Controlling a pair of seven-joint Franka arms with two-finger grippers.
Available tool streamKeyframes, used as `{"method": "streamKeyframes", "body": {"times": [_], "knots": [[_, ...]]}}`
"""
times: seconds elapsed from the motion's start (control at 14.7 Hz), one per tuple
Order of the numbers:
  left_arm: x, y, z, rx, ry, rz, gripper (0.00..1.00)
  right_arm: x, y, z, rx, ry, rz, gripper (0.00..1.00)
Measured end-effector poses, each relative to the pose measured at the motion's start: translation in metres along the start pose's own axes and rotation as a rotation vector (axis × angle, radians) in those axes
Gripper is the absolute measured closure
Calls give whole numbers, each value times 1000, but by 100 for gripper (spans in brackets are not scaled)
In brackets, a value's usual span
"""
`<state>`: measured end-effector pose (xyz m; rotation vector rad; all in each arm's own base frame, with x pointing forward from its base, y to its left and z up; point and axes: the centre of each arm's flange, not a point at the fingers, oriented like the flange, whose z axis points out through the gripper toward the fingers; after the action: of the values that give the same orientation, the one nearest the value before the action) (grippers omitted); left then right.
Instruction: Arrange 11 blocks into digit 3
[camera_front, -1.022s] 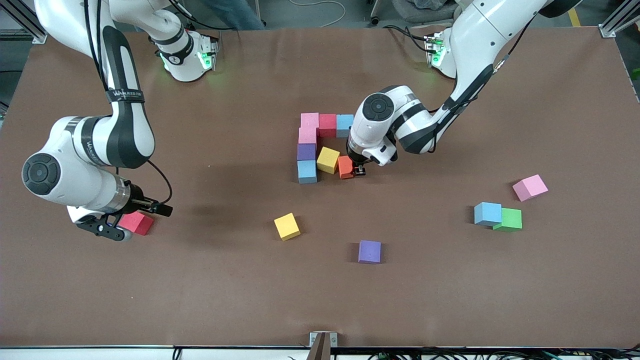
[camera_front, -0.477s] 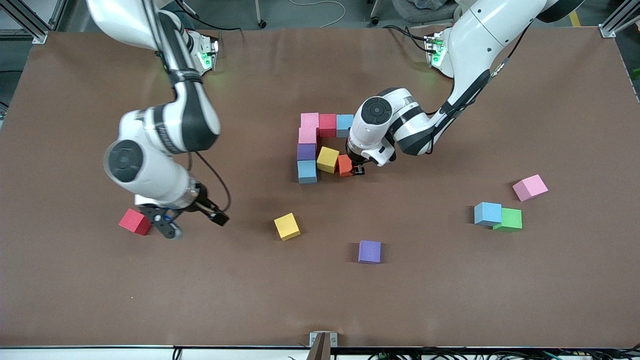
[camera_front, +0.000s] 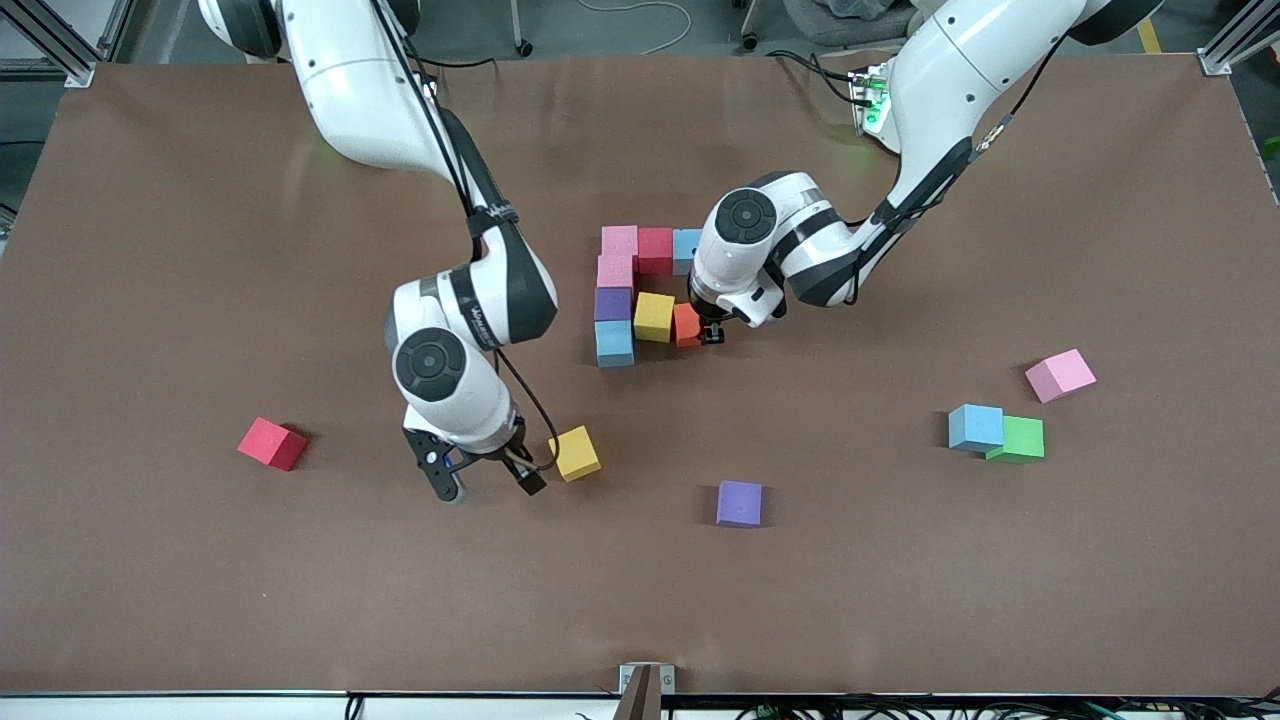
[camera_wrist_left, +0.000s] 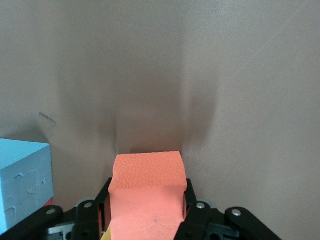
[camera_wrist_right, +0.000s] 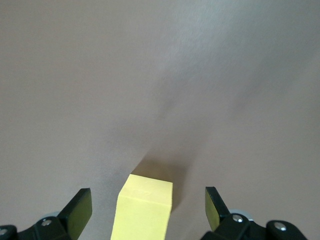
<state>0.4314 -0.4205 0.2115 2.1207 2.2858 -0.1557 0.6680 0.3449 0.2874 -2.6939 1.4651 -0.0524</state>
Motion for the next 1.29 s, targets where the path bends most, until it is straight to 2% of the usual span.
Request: {"method": "streamKeyframes", "body": {"times": [0.41,0.68,1.29], "knots": [[-6,-9,2,2,6,8,44,-21,-20,18,5,9,137,0],[-7,-11,2,2,8,12,44,-38,-24,37,-4,-8,191,0],[-6,-10,2,-2,11,83,44,-53,-18,68,-69,-15,190,0]]}}
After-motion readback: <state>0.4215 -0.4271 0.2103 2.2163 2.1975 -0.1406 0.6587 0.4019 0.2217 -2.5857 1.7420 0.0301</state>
